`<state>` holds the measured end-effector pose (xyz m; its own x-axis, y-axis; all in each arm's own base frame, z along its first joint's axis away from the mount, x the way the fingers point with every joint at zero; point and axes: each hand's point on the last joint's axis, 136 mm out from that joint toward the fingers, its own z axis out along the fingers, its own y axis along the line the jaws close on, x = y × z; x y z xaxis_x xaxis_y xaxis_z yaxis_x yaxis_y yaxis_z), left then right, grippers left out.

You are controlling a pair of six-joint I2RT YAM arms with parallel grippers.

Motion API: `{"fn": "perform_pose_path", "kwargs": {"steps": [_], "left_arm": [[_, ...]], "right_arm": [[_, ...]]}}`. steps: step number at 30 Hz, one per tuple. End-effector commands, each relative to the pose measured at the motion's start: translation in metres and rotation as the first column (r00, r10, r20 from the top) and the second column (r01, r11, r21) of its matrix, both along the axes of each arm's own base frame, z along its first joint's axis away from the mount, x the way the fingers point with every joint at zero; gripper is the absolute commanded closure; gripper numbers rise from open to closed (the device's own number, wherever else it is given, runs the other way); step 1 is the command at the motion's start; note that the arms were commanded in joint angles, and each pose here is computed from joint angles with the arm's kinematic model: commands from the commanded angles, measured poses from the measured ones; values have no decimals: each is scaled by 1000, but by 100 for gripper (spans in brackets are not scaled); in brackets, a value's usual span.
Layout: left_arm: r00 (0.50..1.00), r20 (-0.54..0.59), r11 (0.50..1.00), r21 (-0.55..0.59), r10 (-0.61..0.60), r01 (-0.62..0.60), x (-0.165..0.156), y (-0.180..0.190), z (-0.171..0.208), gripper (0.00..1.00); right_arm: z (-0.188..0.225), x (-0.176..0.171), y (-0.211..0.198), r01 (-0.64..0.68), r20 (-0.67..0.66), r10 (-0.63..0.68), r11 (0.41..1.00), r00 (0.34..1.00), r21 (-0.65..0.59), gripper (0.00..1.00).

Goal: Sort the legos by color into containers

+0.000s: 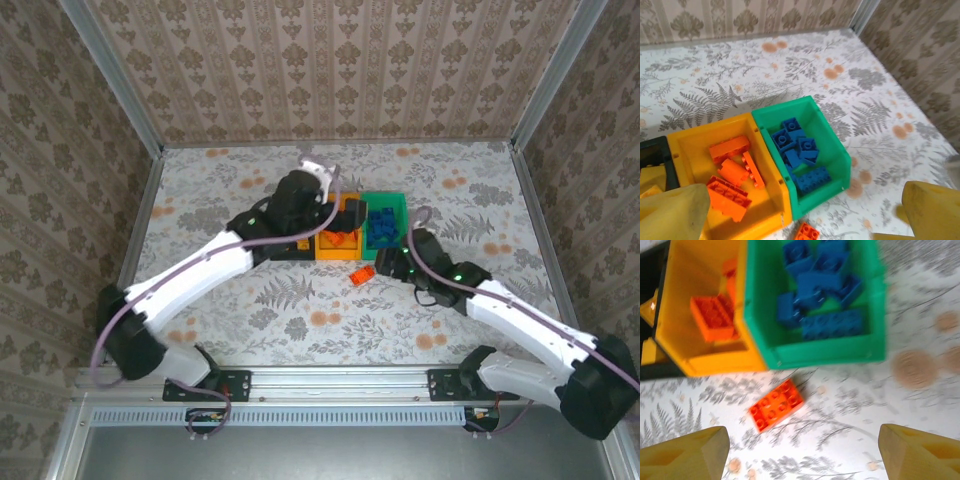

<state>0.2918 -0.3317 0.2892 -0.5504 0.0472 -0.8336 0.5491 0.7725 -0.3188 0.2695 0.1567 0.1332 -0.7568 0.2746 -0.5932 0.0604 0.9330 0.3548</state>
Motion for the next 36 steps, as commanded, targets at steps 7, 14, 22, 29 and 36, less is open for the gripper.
{"fn": "perform_pose_path", "kwargs": {"steps": [7,14,22,29,36], "left_arm": [[994,30,994,29,109,-110,-55,87,-41,0],[990,19,989,-24,143,-143,-76,117,-57,0],[988,-6,988,-3,156,-156,-78,123,-71,0],[985,-14,985,11,170,-170,-78,126,-78,0],[982,-39,982,40,187,-186,-78,129,-92,0]], "right_arm": [[-38,21,56,51,-25,-54,994,998,-100,19],[-62,35,61,148,-56,-156,980,986,-135,19],[-95,31,53,178,-141,-218,951,966,-252,20],[-115,19,41,162,-190,-220,947,957,-279,32],[-125,9,21,150,-224,-205,959,953,-239,57]]}}
